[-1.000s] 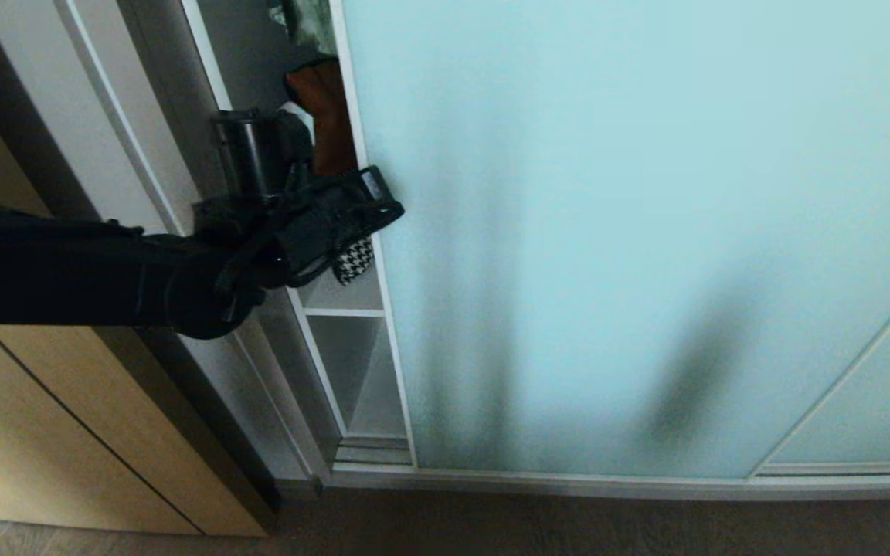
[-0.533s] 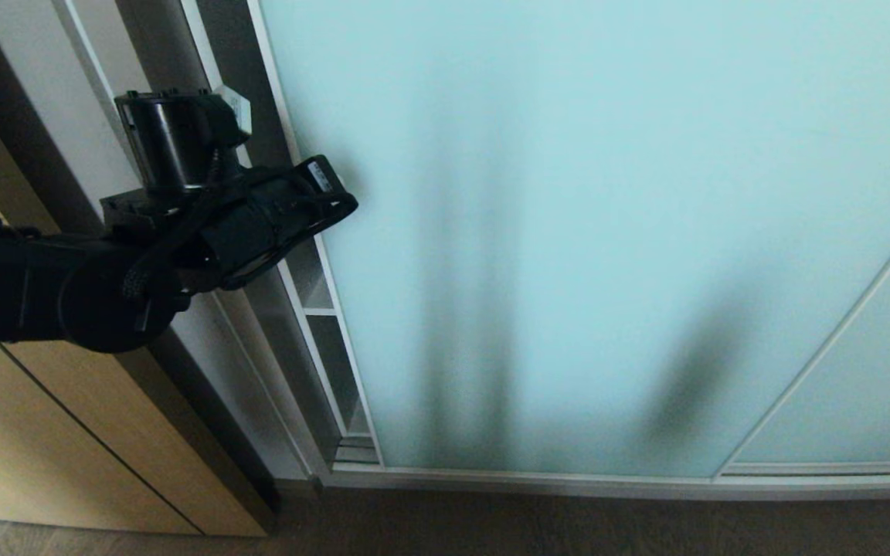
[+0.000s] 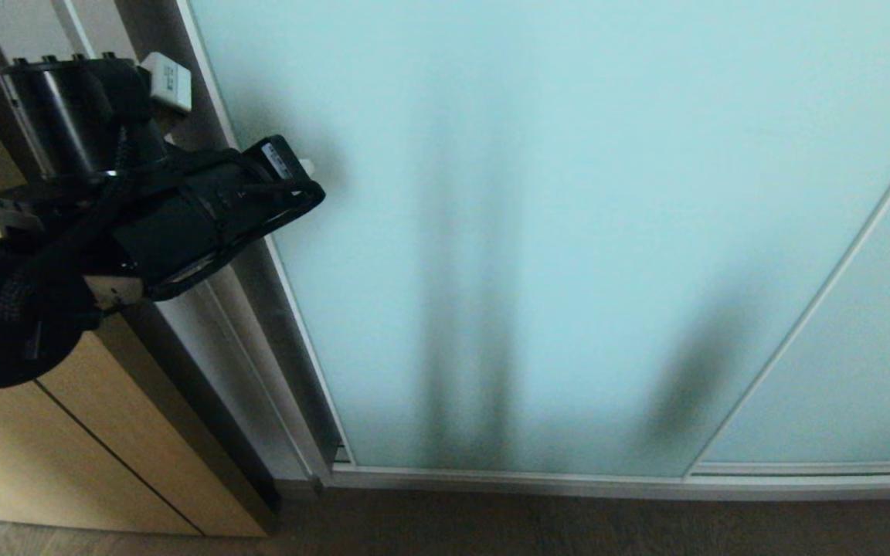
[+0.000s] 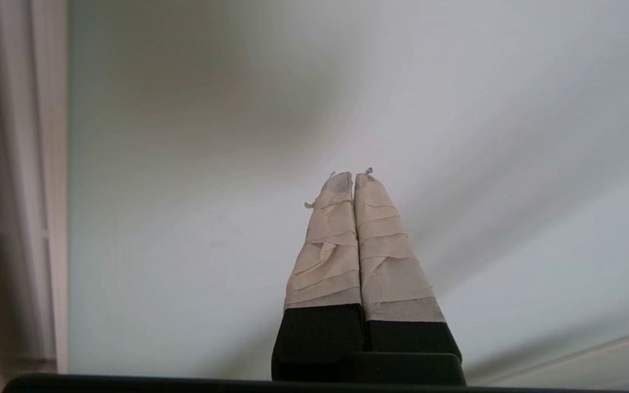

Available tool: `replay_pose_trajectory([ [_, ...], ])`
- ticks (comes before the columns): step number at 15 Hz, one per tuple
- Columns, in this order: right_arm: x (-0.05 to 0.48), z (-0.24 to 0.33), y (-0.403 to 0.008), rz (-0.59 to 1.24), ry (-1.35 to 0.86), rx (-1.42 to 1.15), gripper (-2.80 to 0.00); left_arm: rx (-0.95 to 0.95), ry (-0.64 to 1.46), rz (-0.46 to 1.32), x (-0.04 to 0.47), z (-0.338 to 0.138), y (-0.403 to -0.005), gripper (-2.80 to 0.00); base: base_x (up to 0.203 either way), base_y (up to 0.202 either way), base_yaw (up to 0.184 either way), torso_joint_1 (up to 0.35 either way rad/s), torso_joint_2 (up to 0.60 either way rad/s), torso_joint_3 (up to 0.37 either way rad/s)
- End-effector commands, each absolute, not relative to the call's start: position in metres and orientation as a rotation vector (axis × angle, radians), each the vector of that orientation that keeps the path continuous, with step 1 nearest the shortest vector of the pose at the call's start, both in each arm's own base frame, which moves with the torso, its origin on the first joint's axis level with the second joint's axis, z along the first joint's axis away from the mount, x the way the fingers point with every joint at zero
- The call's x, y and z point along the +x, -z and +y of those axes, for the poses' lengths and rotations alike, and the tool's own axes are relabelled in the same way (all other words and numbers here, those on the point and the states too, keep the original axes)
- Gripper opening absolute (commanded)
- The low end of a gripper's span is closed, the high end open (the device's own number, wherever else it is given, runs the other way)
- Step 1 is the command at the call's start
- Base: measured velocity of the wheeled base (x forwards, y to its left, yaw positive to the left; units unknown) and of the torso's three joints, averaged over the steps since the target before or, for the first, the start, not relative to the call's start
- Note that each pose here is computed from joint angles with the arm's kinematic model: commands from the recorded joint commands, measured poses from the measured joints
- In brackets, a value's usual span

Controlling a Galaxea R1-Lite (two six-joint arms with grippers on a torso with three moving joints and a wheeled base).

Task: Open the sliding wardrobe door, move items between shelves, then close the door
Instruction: Close the door

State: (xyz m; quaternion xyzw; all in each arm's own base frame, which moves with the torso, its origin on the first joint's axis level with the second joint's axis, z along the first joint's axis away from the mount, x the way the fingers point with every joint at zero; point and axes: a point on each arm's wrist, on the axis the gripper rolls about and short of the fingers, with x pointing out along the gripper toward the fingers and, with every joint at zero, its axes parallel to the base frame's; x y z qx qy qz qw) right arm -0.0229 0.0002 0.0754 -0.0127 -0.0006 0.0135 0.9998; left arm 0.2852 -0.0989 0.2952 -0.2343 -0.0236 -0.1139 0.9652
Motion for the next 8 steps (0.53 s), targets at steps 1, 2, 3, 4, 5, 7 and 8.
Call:
replay_pose_trajectory([
  [1, -0.023, 0.000, -0.075, -0.003, -0.028, -0.026, -2.80, -0.456, 0.240, -0.120, 0.256, -0.088, -0.316, -2.80, 0.000, 0.000, 0.000, 0.000, 0.00, 0.000],
  [2, -0.023, 0.000, -0.075, -0.003, -0.028, -0.026, -2.80, -0.399, 0.239, -0.148, 0.245, -0.084, -0.322, -2.80, 0.000, 0.000, 0.000, 0.000, 0.00, 0.000],
  [3, -0.023, 0.000, -0.075, -0.003, -0.028, -0.026, -2.80, -0.327, 0.234, -0.175, 0.233, -0.080, -0.326, -2.80, 0.000, 0.000, 0.000, 0.000, 0.00, 0.000],
  [4, -0.023, 0.000, -0.075, -0.003, -0.028, -0.026, -2.80, -0.270, 0.219, -0.190, 0.223, -0.076, -0.327, -2.80, 0.000, 0.000, 0.000, 0.000, 0.00, 0.000],
  [5, -0.023, 0.000, -0.075, -0.003, -0.028, -0.026, -2.80, -0.220, 0.188, -0.196, 0.212, -0.072, -0.324, -2.80, 0.000, 0.000, 0.000, 0.000, 0.00, 0.000],
  [7, -0.023, 0.000, -0.075, -0.003, -0.028, -0.026, -2.80, -0.138, 0.128, -0.188, 0.186, -0.061, -0.310, -2.80, 0.000, 0.000, 0.000, 0.000, 0.00, 0.000],
  [8, -0.023, 0.000, -0.075, -0.003, -0.028, -0.026, -2.80, -0.126, 0.109, -0.208, 0.169, -0.055, -0.309, -2.80, 0.000, 0.000, 0.000, 0.000, 0.00, 0.000],
])
